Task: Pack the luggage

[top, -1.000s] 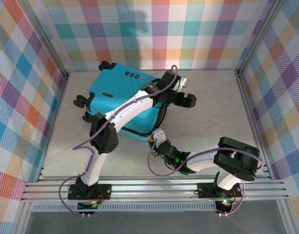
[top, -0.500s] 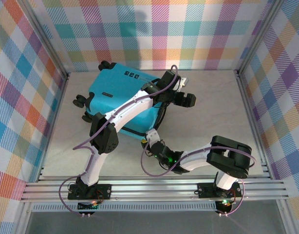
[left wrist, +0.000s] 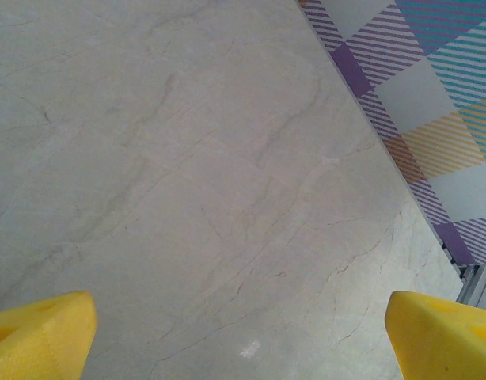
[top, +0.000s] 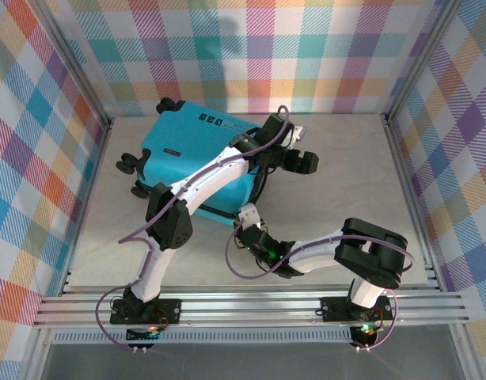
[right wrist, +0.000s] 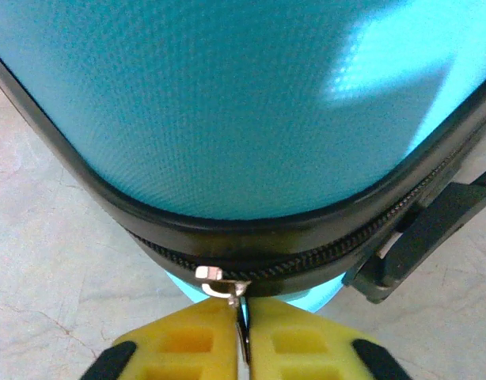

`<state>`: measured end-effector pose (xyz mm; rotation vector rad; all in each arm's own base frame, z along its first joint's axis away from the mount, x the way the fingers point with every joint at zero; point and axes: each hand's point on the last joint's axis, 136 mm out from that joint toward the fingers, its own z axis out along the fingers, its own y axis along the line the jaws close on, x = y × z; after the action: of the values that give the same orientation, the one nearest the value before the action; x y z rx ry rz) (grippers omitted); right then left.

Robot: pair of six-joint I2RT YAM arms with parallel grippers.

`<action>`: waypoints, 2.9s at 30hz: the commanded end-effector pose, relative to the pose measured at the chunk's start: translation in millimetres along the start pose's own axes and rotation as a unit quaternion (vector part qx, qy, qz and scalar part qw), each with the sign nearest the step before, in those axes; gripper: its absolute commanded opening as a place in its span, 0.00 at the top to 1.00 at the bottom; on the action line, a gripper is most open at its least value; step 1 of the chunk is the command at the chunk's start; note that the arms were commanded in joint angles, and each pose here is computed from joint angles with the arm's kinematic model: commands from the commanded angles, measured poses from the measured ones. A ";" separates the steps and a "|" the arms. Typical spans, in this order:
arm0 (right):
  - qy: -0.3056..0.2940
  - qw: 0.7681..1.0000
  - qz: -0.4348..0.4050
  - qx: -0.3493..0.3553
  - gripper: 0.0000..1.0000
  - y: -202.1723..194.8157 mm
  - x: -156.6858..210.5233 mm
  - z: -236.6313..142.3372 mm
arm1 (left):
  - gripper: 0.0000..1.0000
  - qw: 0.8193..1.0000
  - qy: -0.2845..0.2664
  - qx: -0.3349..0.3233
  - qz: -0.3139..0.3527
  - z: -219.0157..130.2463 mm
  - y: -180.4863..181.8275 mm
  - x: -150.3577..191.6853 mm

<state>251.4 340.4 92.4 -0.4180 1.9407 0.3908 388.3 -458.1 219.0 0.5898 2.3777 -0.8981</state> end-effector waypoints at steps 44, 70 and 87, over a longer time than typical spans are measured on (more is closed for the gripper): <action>-0.003 0.993 0.013 0.114 1.00 -115.5 -14.9 -26.2 | 0.09 0.996 -0.017 -0.067 -0.055 -6.6 25.5 32.5; -0.001 0.993 0.038 0.110 1.00 -141.5 -20.9 -18.0 | 0.08 0.993 -0.108 -0.008 -0.039 -62.3 -17.0 -30.1; -0.018 0.999 -0.013 0.049 1.00 -100.8 -28.2 -28.7 | 0.00 0.955 -0.289 0.055 -0.035 -29.2 26.4 -172.5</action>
<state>284.8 235.5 96.9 -0.3803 1.9924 0.2468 498.9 -460.8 327.3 0.2937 1.9182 -1.0319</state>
